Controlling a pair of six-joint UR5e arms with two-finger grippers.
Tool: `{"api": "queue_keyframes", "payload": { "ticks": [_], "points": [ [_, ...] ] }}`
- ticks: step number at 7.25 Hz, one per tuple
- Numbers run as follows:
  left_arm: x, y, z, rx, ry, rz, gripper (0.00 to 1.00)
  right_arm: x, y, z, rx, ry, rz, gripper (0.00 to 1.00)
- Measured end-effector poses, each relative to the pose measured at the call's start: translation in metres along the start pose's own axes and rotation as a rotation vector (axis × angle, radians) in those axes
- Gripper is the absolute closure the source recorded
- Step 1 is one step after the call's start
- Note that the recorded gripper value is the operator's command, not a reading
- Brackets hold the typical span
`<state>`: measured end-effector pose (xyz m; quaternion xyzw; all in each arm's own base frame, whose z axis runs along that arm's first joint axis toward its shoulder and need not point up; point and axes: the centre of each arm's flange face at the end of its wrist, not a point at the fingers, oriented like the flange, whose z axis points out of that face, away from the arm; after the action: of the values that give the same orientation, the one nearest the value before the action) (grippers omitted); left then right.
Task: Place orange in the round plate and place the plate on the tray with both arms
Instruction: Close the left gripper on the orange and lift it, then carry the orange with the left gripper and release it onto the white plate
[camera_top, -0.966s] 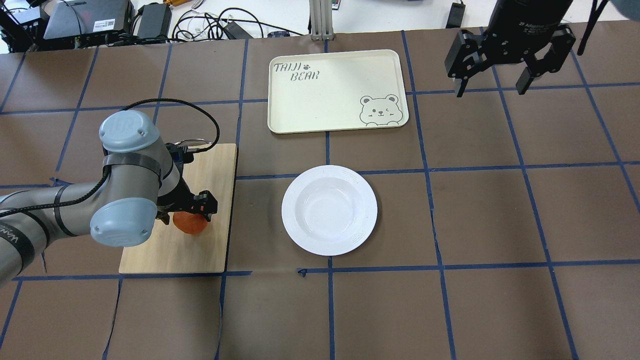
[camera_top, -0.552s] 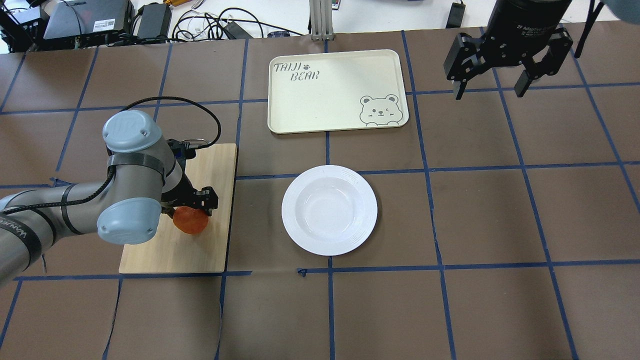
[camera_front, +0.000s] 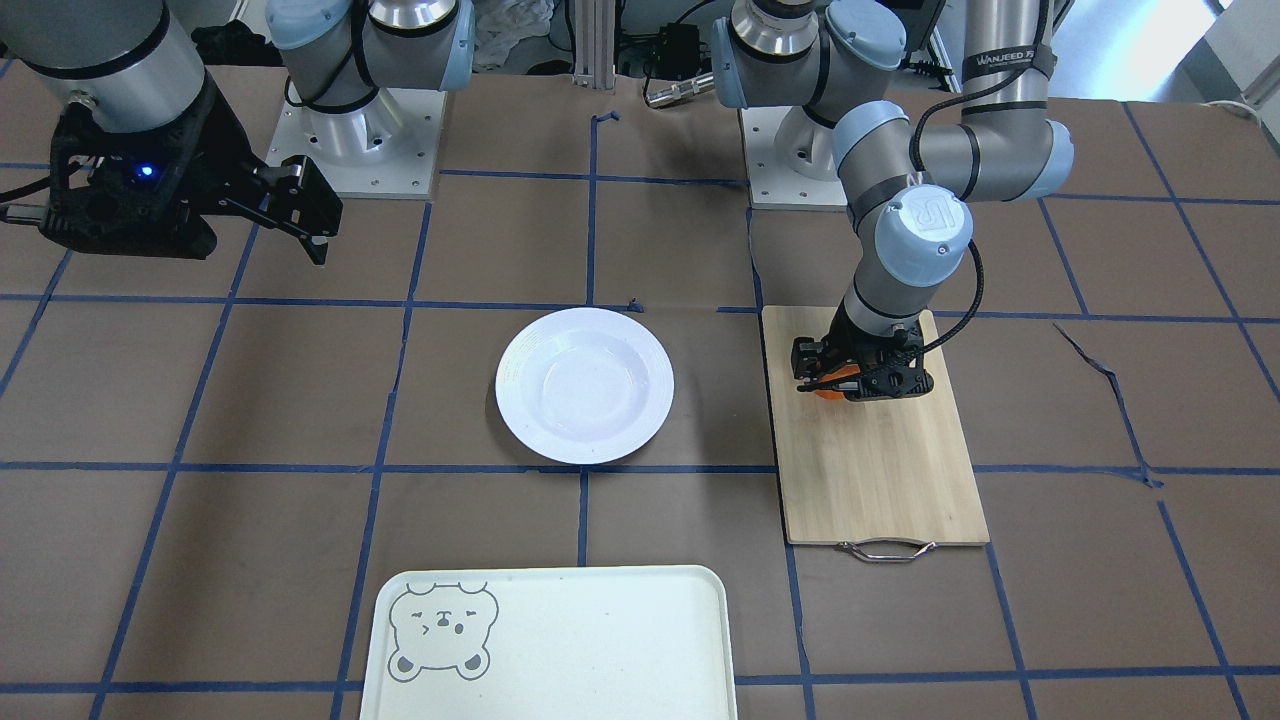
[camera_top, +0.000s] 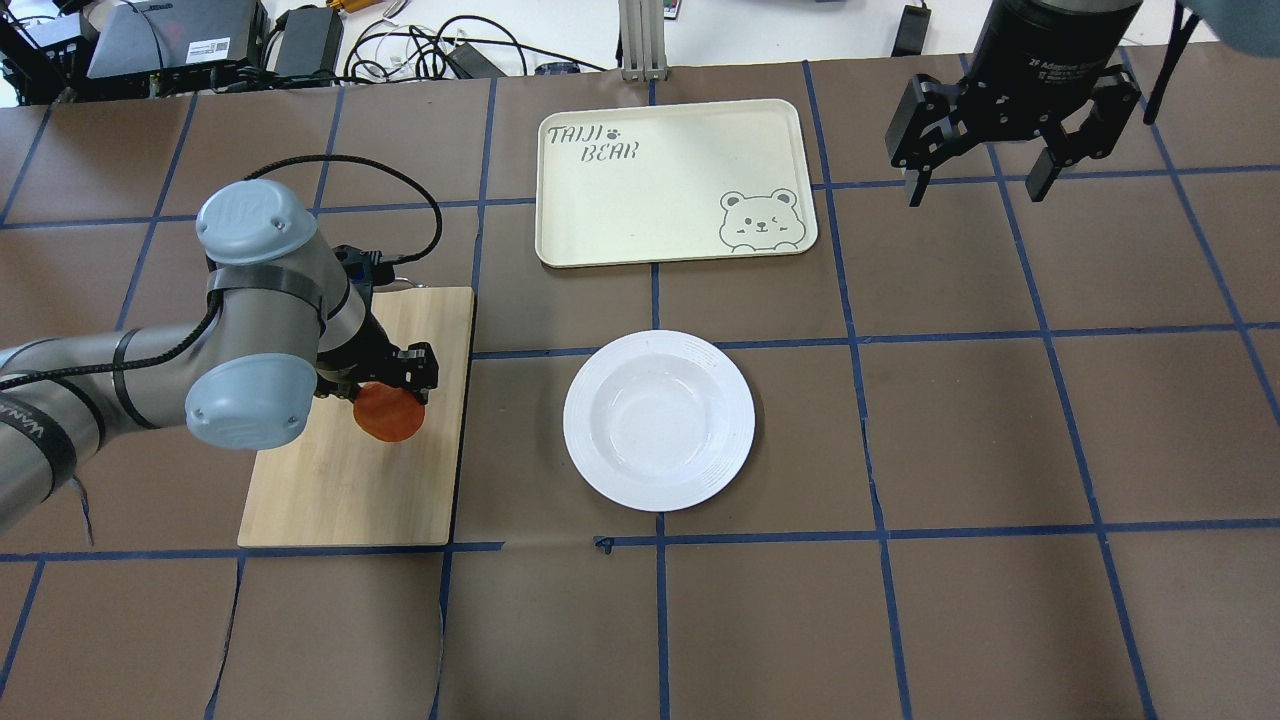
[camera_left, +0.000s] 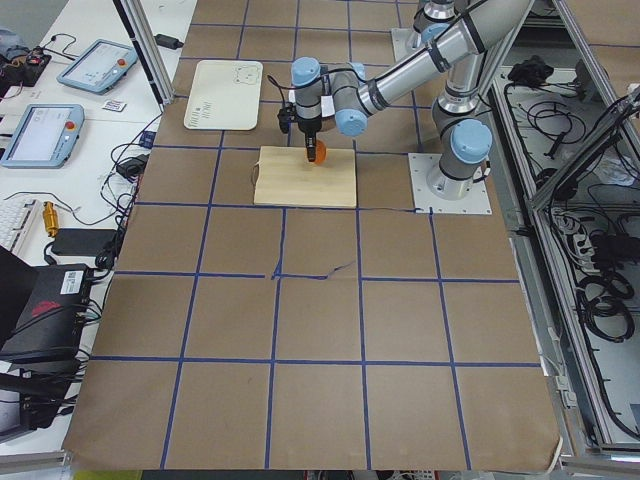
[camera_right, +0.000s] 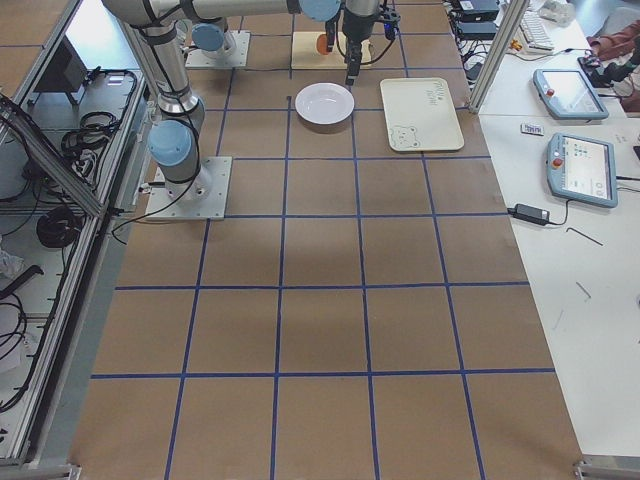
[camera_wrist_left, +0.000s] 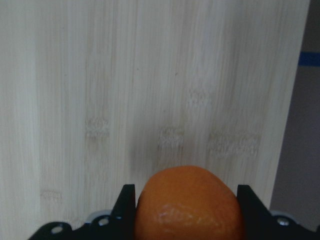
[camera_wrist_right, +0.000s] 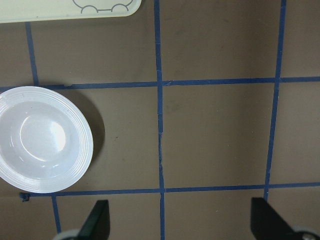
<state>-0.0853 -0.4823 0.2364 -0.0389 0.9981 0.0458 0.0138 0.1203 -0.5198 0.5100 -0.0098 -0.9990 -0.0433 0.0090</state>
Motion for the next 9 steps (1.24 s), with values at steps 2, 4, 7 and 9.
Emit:
{"api": "queue_keyframes", "payload": {
  "ticks": [2,4,7,9],
  "points": [
    [0.054,0.002,-0.022,-0.014,0.067,-0.057,0.72,0.002,-0.001,0.000,0.000,-0.001,0.004,0.00],
    [0.133,0.017,-0.031,-0.008,0.079,-0.079,0.71,0.007,-0.004,0.003,-0.004,-0.003,0.014,0.00],
    [0.228,0.040,0.002,-0.016,0.103,-0.101,0.71,0.014,-0.011,0.006,0.003,-0.002,0.024,0.00],
    [0.252,0.047,0.028,-0.037,0.096,-0.091,0.01,0.020,-0.013,0.006,0.004,-0.005,0.035,0.00]
  ]
}}
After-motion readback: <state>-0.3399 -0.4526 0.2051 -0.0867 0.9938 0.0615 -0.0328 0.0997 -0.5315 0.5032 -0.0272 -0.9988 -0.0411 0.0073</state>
